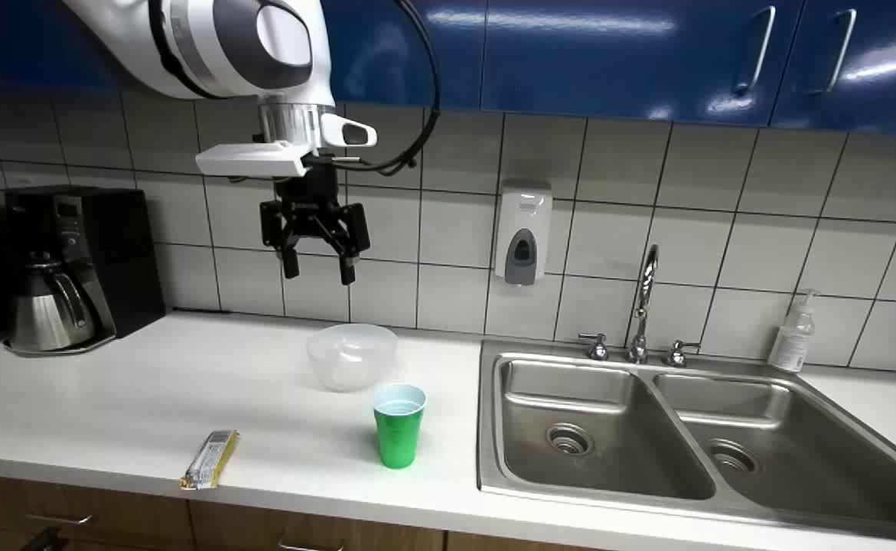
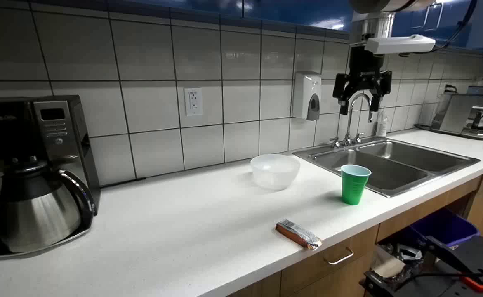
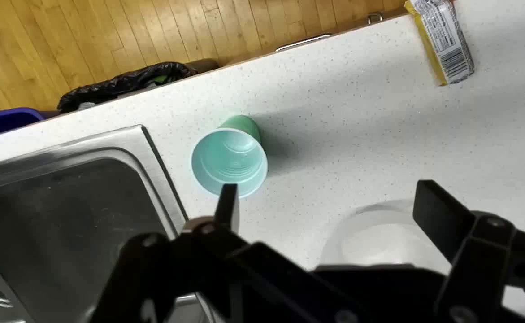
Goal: Put the packet in the bowl.
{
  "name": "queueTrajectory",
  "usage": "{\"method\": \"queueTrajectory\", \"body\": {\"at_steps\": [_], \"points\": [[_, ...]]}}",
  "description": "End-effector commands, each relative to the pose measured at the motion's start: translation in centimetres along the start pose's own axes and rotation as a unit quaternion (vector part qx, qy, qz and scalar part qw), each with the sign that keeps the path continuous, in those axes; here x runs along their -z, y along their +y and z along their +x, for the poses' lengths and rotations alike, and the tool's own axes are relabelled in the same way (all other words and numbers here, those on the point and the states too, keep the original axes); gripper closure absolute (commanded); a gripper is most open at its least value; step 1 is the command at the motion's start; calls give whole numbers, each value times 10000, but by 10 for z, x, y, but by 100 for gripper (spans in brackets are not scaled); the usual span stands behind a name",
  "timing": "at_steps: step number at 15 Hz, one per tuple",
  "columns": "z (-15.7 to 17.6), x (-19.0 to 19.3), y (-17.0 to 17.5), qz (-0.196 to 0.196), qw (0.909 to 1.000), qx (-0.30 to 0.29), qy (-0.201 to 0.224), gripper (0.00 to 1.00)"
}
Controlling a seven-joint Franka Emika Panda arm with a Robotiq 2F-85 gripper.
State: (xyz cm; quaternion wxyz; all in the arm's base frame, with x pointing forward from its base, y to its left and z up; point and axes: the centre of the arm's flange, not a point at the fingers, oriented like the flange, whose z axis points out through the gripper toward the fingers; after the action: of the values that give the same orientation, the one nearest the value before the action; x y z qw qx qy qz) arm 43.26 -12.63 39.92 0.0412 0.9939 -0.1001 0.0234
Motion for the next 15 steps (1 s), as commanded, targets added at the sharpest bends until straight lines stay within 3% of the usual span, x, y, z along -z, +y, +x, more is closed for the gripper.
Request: {"method": "queueTrajectory", "body": {"at_steps": [1, 7, 15], "points": [[0, -1, 0, 0, 10000, 0, -6, 0], [0, -3, -4, -13, 10000, 55, 24, 0], [12, -40, -56, -24, 9982, 591, -21, 0]]}}
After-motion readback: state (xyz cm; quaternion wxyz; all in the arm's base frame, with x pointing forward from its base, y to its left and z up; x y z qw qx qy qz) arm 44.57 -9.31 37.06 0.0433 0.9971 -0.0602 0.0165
